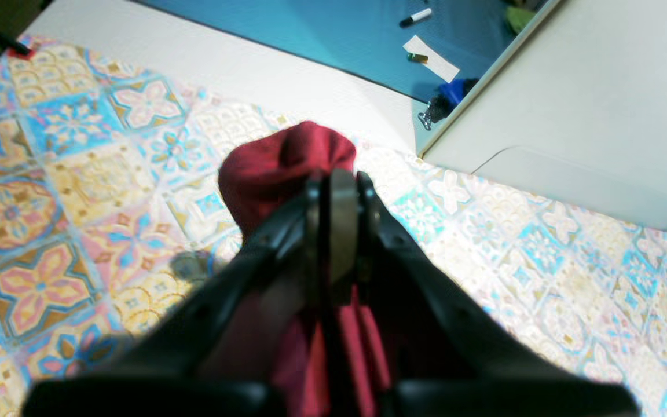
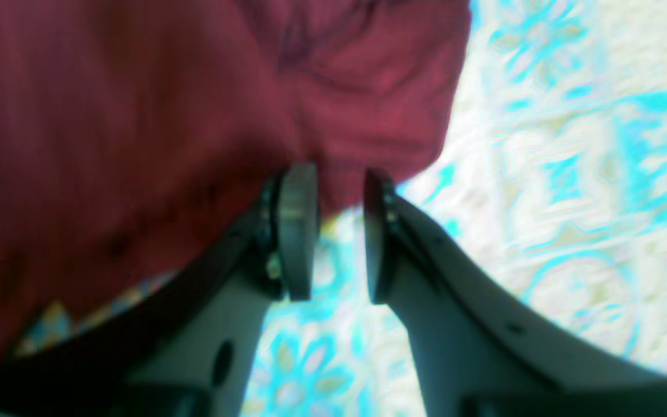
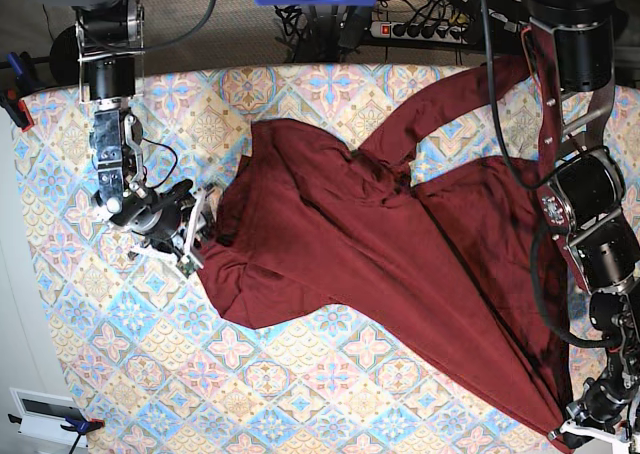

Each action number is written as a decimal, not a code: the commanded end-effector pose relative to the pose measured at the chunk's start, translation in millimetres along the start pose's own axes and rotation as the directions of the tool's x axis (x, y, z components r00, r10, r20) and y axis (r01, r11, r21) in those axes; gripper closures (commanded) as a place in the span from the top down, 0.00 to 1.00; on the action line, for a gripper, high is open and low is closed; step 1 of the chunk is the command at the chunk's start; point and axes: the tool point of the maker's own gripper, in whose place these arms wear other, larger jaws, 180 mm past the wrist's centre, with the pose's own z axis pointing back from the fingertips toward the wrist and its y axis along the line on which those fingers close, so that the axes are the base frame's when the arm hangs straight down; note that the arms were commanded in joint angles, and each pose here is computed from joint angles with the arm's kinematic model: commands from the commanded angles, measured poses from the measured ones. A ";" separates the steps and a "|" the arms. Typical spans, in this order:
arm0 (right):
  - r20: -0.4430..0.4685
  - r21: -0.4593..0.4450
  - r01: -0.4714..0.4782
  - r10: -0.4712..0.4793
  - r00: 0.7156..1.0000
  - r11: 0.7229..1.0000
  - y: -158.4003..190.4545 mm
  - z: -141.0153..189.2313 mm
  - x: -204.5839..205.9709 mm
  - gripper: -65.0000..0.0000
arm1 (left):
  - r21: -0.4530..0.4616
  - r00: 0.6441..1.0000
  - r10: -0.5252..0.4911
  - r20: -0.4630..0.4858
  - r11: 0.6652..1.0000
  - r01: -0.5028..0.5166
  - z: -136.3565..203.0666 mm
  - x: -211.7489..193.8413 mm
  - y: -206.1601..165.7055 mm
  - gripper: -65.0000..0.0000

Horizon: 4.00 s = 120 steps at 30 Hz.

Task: Layout the t-shirt on the table in an organized manner, then fold the t-shirt properly
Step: 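Grasp the shirt hem with the left gripper and drag it away, then grasp the shirt collar edge with the right gripper, then lift the shirt with both grippers and stretch it diagonally across the table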

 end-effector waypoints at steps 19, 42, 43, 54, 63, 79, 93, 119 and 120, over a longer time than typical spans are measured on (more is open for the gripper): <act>0.135 0.202 0.077 -0.106 0.985 0.976 63.2 25.0 22.3 0.32 | 0.040 0.966 -0.259 -0.022 0.965 0.260 21.3 -23.7 12.1 0.00; 0.207 0.325 0.280 -0.357 0.911 0.903 71.1 26.5 30.1 0.43 | 0.086 0.957 -0.272 -0.101 0.956 0.281 32.9 -57.8 48.9 0.00; 0.188 0.329 0.280 -0.353 0.917 0.902 77.5 27.9 23.4 0.43 | 0.087 0.956 -0.272 -0.109 0.956 0.281 33.2 -61.8 50.3 0.00; 0.110 0.378 0.327 -0.392 0.913 0.866 121.6 31.9 -10.0 0.43 | 0.083 0.955 -0.269 -0.127 0.956 0.280 33.3 -74.7 52.2 0.00; 0.068 0.419 0.385 -0.451 0.890 0.823 141.5 18.9 -14.9 0.43 | 0.087 0.954 -0.271 -0.128 0.955 0.283 34.3 -74.2 54.5 0.00; 0.020 0.389 0.451 -0.497 0.868 0.803 149.8 31.6 -49.8 0.43 | 0.057 0.967 -0.221 -0.127 0.972 0.230 34.9 -83.6 51.1 0.00; 0.010 0.404 0.466 -0.513 0.859 0.787 158.0 28.6 -48.4 0.43 | 0.071 0.968 -0.212 -0.138 0.972 0.223 42.4 -86.7 65.8 0.00; 0.200 0.366 0.527 -0.618 0.760 0.767 79.4 51.2 -18.6 0.00 | 0.063 0.971 -0.196 -0.134 0.977 0.206 41.8 -87.7 63.4 0.00; 0.234 0.372 0.517 -0.617 0.751 0.771 69.5 56.3 -9.0 0.00 | 0.054 0.975 -0.182 -0.126 0.980 0.190 41.5 -87.0 61.3 0.00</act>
